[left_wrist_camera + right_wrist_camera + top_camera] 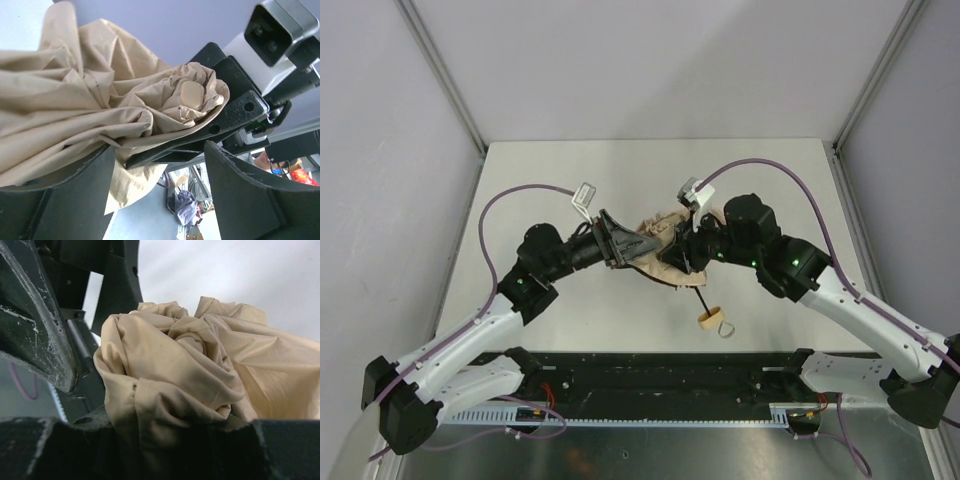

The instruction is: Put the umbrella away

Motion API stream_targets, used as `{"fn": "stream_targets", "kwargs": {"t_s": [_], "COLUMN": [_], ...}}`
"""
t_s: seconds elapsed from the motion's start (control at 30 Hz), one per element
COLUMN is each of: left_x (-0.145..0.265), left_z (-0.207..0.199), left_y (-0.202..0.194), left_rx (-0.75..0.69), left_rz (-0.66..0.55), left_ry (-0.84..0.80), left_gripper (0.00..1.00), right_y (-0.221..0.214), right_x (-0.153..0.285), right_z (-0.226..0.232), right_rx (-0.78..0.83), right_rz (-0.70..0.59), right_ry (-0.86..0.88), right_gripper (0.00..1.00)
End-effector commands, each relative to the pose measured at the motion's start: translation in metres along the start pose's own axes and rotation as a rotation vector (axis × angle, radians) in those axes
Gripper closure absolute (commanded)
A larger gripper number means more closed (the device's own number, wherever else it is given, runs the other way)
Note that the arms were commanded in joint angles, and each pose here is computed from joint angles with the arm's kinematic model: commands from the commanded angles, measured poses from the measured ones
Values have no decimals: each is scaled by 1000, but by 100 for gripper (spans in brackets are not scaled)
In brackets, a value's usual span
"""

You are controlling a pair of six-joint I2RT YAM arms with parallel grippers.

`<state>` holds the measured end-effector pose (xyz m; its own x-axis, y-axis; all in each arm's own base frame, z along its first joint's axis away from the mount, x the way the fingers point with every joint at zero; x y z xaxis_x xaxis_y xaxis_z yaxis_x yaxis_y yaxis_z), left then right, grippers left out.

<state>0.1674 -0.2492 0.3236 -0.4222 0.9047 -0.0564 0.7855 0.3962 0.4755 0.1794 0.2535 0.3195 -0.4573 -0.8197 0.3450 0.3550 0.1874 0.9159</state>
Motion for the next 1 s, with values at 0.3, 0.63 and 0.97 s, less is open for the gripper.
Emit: {"fn": "stream_targets", "kwargs": {"t_s": [0.3, 0.63, 0.97], "left_x": [8, 18, 21], "left_z": [-26, -19, -29], "left_y": [-9, 3, 19], "left_rx": [-172, -127, -113], "left_rz": [2, -185, -310], "left_ry": [-149, -85, -112], "left_gripper": [1, 1, 3], "right_y": [34, 33, 24], "right_x": [14, 9, 0], "right_z": [56, 85, 106], "right_rx": [-165, -185, -169], "right_rz": [-25, -9, 10], "right_ry": [495, 605, 668], "right_gripper": [100, 100, 100]}}
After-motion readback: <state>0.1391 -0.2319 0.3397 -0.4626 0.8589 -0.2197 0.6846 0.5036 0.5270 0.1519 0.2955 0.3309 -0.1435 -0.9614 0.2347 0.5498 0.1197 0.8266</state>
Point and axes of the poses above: each gripper's point midway between its finger pads, its own x axis back along the fingers, its own z axis along the line the jaws close on, y = z × x, the point moved 5 cm from there along x, back along the fingers, and after that the axes turned 1 degree about -x, right-handed, at the moved point
